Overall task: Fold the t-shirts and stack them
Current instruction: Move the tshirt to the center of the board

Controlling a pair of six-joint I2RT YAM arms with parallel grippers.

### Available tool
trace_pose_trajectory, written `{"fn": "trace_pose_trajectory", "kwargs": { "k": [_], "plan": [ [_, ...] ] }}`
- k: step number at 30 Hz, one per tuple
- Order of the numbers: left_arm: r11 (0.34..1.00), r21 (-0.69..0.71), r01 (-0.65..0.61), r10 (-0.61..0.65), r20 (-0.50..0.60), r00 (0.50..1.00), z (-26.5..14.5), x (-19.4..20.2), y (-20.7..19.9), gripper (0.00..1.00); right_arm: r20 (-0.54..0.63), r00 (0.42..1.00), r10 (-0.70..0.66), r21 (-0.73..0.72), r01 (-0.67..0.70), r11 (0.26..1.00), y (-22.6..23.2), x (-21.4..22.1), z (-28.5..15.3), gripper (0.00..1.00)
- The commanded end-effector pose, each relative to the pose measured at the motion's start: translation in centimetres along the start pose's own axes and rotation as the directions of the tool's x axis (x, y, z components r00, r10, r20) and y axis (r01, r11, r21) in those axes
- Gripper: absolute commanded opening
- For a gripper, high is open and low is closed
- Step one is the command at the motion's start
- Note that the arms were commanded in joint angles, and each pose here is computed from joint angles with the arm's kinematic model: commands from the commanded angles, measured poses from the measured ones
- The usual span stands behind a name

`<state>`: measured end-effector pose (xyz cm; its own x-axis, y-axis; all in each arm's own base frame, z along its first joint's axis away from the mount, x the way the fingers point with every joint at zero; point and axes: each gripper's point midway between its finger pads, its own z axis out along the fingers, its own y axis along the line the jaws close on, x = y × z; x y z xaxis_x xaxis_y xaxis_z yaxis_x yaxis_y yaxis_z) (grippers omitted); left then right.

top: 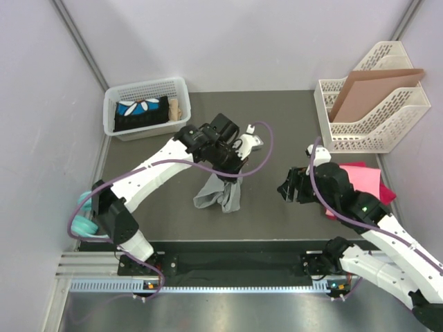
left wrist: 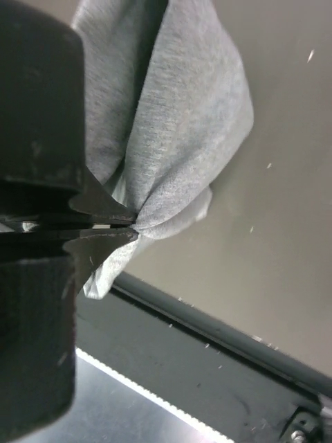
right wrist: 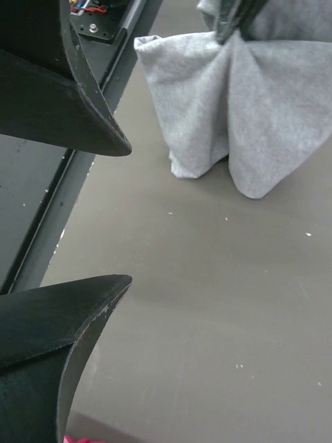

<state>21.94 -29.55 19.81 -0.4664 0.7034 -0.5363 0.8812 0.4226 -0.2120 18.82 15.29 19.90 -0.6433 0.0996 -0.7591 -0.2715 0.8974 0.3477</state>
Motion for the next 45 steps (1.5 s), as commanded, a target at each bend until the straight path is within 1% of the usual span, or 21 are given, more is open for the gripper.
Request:
{"fn": "trace_pose_trajectory", "kwargs": {
  "k": [1, 2, 3, 4, 5, 6, 7, 9, 10, 12, 15, 16, 19, 25, 30, 31, 33, 36, 39, 42, 45],
  "plan": [
    [0.996, -0.087, -0.035, 0.045, 0.108, 0.993, -1.5, -3.1, 1.2, 0.29, 0.058, 0.998, 0.010, -0.042, -0.008, 0.999, 1.8, -2.0, -0.4, 0.69],
    [0.994, -0.106, -0.032, 0.042, 0.093, 0.995, -1.2, -2.5, 1.7, 0.32, 0.060, 0.998, 0.008, -0.037, -0.005, 0.999, 1.8, -2.0, -0.3, 0.69],
    [0.988, -0.155, -0.021, 0.035, 0.088, 0.995, -1.3, -2.3, 2.6, 0.33, 0.052, 0.999, 0.005, -0.036, -0.003, 0.999, 1.8, -1.8, -0.2, 0.69],
    [0.982, -0.188, -0.011, 0.031, 0.107, 0.994, -1.9, -2.1, 3.5, 0.47, 0.045, 0.999, -0.004, -0.039, 0.005, 0.999, 2.0, -1.7, 0.0, 0.69],
    [0.977, -0.215, 0.002, 0.023, 0.113, 0.993, -1.6, -1.5, 4.4, 0.61, 0.043, 0.999, -0.003, -0.036, 0.005, 0.999, 2.0, -1.6, 0.0, 0.71],
    [0.965, -0.262, 0.027, 0.011, 0.141, 0.990, -2.7, -1.2, 5.7, 0.69, 0.041, 0.999, -0.008, -0.040, 0.010, 0.999, 2.2, -1.6, 0.1, 0.73],
    [0.960, -0.276, 0.041, -0.008, 0.120, 0.993, -2.3, 0.3, 6.5, 0.81, 0.037, 0.999, -0.012, -0.043, 0.014, 0.999, 2.4, -1.5, 0.3, 0.76],
    [0.947, -0.315, 0.066, -0.020, 0.144, 0.989, -3.4, 1.1, 7.9, 0.85, 0.032, 0.999, -0.017, -0.047, 0.018, 0.999, 2.6, -1.3, 0.5, 0.78],
    [0.947, -0.312, 0.078, -0.040, 0.126, 0.991, -3.1, 2.3, 8.2, 0.90, 0.021, 1.000, -0.022, -0.047, 0.023, 0.999, 2.7, -1.0, 0.7, 0.79],
    [0.946, -0.311, 0.092, -0.055, 0.126, 0.990, -3.6, 3.3, 8.6, 0.91, 0.014, 1.000, -0.027, -0.049, 0.028, 0.998, 2.9, -0.8, 1.1, 0.79],
    [0.958, -0.276, 0.084, -0.059, 0.098, 0.993, -3.1, 4.9, 7.7, 0.92, 0.006, 0.999, -0.033, -0.055, 0.033, 0.998, 3.4, -0.5, 1.6, 0.79],
    [0.965, -0.246, 0.087, -0.065, 0.097, 0.993, -2.8, 5.1, 7.2, 0.93, -0.002, 0.999, -0.039, -0.058, 0.039, 0.998, 3.5, -0.3, 1.7, 0.79],
    [0.969, -0.228, 0.098, -0.074, 0.110, 0.991, -3.3, 5.0, 6.4, 0.93, -0.006, 0.999, -0.043, -0.065, 0.043, 0.997, 3.9, -0.2, 1.8, 0.79],
    [0.965, -0.243, 0.101, -0.064, 0.156, 0.986, -5.6, 4.4, 5.6, 0.94, -0.009, 0.999, -0.050, -0.063, 0.049, 0.997, 4.0, -0.2, 1.9, 0.79],
    [0.962, -0.250, 0.110, -0.065, 0.181, 0.981, -8.2, 5.1, 4.1, 0.94, -0.005, 0.999, -0.050, -0.066, 0.050, 0.997, 4.2, -0.4, 1.8, 0.79],
    [0.962, -0.247, 0.113, -0.070, 0.179, 0.981, -8.2, 5.5, 3.9, 0.94, -0.008, 0.999, -0.052, -0.063, 0.051, 0.997, 4.1, -0.2, 1.9, 0.79],
    [0.966, -0.226, 0.122, -0.083, 0.178, 0.981, -8.1, 6.2, 3.3, 0.94, -0.009, 0.999, -0.053, -0.066, 0.053, 0.996, 4.3, -0.2, 2.0, 0.79],
    [0.971, -0.181, 0.155, -0.134, 0.121, 0.983, -5.9, 8.6, 2.8, 0.94, -0.011, 0.999, -0.053, -0.071, 0.052, 0.996, 4.6, -0.2, 2.0, 0.79],
    [0.973, -0.148, 0.175, -0.159, 0.115, 0.981, -4.8, 9.4, 2.4, 0.93, -0.007, 0.999, -0.049, -0.067, 0.048, 0.997, 4.5, -0.3, 1.9, 0.79],
    [0.972, -0.132, 0.193, -0.183, 0.084, 0.980, -3.5, 10.5, 2.5, 0.93, -0.003, 0.999, -0.043, -0.067, 0.043, 0.997, 4.6, -0.3, 1.8, 0.79],
    [0.972, -0.126, 0.198, -0.189, 0.074, 0.979, -2.7, 10.5, 2.8, 0.93, -0.005, 0.999, -0.041, -0.067, 0.041, 0.997, 4.6, -0.3, 1.9, 0.79]
  ]
}}
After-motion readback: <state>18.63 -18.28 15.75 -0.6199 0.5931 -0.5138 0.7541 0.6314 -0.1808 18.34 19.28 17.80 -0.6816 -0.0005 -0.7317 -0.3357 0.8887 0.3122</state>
